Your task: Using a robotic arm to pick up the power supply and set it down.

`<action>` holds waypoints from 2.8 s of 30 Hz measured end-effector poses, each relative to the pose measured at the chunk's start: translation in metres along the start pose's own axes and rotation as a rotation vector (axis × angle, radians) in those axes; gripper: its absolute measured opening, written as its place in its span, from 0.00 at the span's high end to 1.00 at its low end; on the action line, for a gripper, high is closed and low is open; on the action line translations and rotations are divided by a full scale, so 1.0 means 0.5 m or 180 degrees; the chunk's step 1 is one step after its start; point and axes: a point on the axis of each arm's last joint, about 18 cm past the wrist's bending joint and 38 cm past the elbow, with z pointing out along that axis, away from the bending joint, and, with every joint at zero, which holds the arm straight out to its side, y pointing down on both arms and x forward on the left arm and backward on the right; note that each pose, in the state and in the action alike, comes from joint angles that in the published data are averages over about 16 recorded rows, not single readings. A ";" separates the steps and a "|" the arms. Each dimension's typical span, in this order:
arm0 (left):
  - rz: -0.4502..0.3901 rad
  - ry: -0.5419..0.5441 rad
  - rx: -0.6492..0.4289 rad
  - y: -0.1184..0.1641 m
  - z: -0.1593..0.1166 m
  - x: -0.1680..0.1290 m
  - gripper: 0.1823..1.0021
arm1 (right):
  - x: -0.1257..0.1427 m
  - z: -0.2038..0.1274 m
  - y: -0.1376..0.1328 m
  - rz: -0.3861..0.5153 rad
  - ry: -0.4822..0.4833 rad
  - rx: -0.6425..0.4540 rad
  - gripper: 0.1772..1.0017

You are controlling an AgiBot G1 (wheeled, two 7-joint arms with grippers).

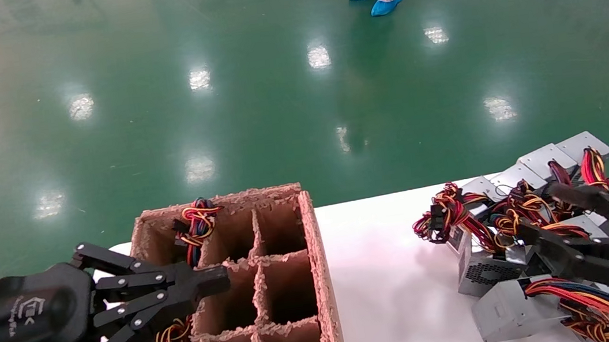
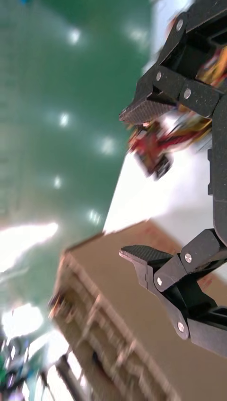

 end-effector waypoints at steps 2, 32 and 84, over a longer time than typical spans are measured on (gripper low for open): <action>0.0000 0.0000 0.0000 0.000 0.000 0.000 0.99 | -0.011 0.014 -0.013 -0.0025 -0.0127 0.0076 0.15; 0.0000 0.0000 0.0000 0.000 0.000 0.000 0.86 | -0.164 0.124 -0.147 -0.0569 -0.1742 0.0625 0.00; -0.0001 -0.0002 0.0000 0.000 0.000 0.000 0.00 | -0.206 0.158 -0.173 -0.0910 -0.2255 0.0396 0.00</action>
